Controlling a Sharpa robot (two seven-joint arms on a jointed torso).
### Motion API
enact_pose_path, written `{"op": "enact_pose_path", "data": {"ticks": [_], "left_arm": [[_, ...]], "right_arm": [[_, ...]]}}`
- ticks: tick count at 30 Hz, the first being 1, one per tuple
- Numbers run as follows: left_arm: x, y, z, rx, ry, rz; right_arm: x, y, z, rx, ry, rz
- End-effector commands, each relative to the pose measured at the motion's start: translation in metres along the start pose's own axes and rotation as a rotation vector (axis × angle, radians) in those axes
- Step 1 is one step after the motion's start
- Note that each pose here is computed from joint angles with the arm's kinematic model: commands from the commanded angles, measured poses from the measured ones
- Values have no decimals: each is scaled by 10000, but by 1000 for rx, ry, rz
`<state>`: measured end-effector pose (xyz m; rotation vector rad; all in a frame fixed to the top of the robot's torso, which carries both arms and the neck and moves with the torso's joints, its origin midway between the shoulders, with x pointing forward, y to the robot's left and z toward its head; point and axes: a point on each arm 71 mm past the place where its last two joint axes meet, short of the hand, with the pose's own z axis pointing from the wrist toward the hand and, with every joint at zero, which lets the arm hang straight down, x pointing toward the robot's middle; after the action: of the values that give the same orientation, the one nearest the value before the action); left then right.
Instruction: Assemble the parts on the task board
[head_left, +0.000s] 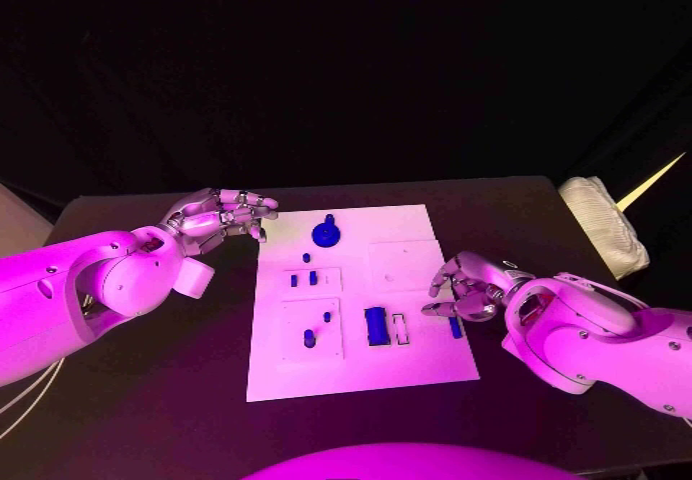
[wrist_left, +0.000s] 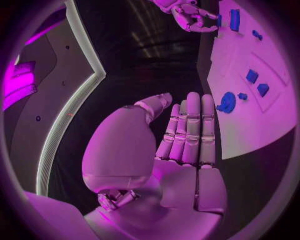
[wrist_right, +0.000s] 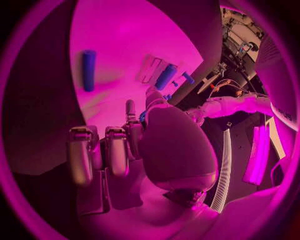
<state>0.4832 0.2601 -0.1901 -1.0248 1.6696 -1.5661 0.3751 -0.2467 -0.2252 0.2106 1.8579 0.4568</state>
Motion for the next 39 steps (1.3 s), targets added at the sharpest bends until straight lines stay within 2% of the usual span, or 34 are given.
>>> {"op": "enact_pose_path", "data": {"ticks": [1,7,14,22,39], "left_arm": [[25,-12,7,10,4,-28],[38,-12,13,13,5,-46],[42,-3,18,13,7,-48],[41,4,14,10,8,-46],[36,6,5,9,14,-33]], "right_arm": [[-62,-134,-48,37,-10,13],[-130,-344,-138,82,-30,-22],[-113,-423,-202,102,-29,-44],[36,-438,-201,120,23,-34],[344,-346,-121,91,65,-42]]}}
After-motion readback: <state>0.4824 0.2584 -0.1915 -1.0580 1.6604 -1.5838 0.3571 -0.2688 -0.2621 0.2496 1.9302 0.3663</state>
